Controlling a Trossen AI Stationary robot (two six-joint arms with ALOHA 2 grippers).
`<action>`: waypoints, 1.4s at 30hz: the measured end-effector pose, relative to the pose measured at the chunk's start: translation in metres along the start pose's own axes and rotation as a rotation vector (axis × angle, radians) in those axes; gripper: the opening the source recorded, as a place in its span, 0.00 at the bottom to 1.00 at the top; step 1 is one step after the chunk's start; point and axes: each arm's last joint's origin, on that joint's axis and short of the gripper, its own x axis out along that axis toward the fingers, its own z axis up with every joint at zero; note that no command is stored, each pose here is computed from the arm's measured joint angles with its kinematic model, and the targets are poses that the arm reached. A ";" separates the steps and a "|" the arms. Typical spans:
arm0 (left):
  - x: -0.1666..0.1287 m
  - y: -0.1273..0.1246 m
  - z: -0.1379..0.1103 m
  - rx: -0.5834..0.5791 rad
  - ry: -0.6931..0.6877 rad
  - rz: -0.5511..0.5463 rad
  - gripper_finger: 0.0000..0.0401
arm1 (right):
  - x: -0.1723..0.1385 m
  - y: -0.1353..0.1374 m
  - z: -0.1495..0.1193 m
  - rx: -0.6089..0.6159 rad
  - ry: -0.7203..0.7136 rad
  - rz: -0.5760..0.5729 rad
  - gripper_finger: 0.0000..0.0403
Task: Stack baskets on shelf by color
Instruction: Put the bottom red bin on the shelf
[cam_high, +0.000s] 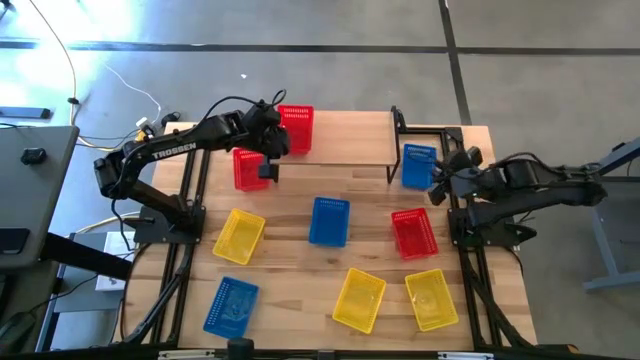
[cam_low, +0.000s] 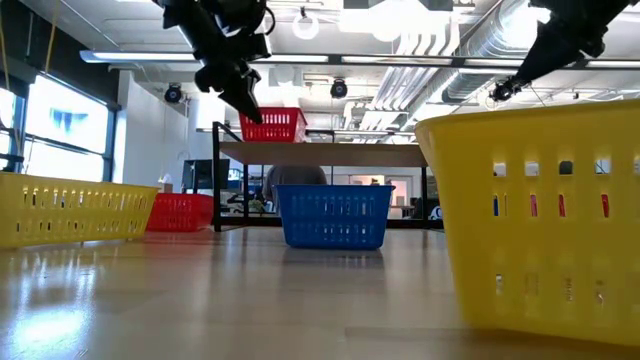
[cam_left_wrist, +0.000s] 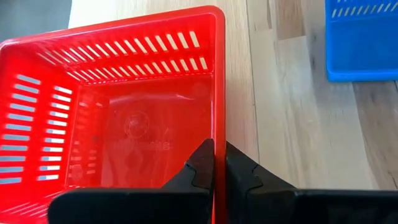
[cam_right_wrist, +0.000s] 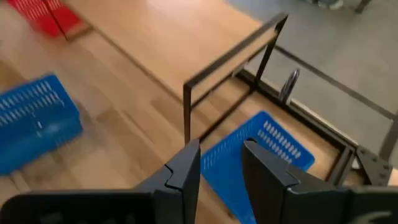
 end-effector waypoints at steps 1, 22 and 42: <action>0.001 0.000 0.000 -0.001 0.006 -0.004 0.00 | 0.002 0.002 0.000 -0.005 0.020 -0.005 0.26; 0.014 0.001 -0.001 -0.049 0.030 -0.018 0.09 | 0.033 0.005 0.004 0.031 0.251 -0.105 0.26; 0.015 0.004 0.002 -0.116 -0.001 0.017 0.37 | 0.046 -0.015 0.009 -0.020 0.370 -0.065 0.34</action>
